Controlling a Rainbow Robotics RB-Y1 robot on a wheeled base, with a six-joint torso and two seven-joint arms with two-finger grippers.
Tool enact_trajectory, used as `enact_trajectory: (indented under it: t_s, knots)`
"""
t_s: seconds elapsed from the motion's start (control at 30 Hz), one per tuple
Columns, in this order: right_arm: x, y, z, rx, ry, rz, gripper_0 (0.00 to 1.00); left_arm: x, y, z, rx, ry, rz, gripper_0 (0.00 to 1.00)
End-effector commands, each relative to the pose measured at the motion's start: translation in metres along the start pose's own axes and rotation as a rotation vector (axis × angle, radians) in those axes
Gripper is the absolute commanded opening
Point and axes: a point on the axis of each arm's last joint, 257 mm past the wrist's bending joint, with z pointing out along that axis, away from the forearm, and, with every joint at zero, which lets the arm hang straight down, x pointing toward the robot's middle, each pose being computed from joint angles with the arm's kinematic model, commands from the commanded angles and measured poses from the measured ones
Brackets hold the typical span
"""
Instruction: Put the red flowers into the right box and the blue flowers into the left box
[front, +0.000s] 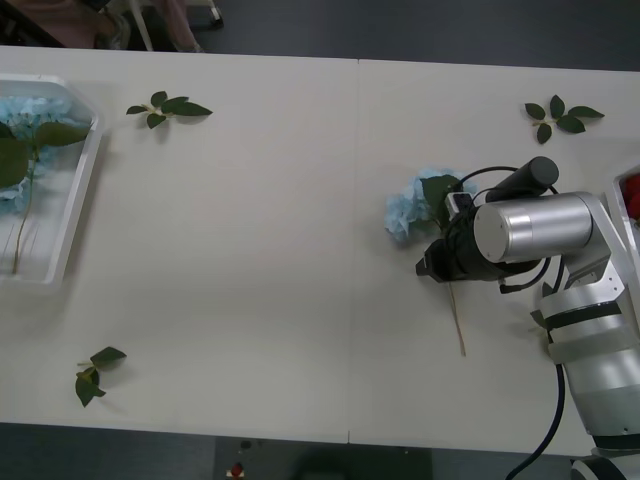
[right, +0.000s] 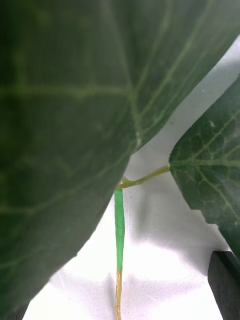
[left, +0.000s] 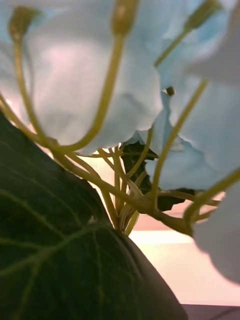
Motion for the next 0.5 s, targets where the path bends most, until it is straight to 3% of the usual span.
enact_trajectory:
  t_s: [0.03, 0.07, 0.1, 0.17, 0.23, 0.4, 0.47, 0.5]
  knots:
    - [-0.014, 0.000, -0.007, 0.004, -0.028, 0.040, 0.99, -0.008, 0.042, -0.012, -0.146, 0.003, 0.053, 0.00]
    - [-0.013, 0.000, -0.006, 0.006, -0.027, 0.037, 0.83, -0.007, 0.045, -0.009, -0.155, 0.004, 0.051, 0.00]
    - [-0.013, 0.000, -0.007, 0.007, -0.028, 0.038, 0.54, -0.006, 0.047, -0.004, -0.161, 0.002, 0.046, 0.00]
    - [-0.013, 0.000, -0.007, 0.010, -0.028, 0.036, 0.10, -0.006, 0.053, 0.007, -0.178, -0.008, 0.041, 0.00]
    - [-0.013, 0.000, -0.006, 0.010, -0.027, 0.035, 0.00, -0.006, 0.056, 0.016, -0.190, -0.017, 0.039, 0.00]
    - [-0.013, 0.000, -0.007, 0.010, -0.028, 0.029, 0.00, -0.010, 0.064, 0.030, -0.211, -0.038, 0.027, 0.01]
    - [-0.013, -0.001, -0.007, 0.012, -0.028, 0.029, 0.00, -0.013, 0.066, 0.029, -0.220, -0.049, 0.029, 0.18]
    - [-0.014, -0.001, -0.007, 0.013, -0.030, 0.028, 0.00, -0.012, 0.066, 0.029, -0.221, -0.047, 0.029, 0.31]
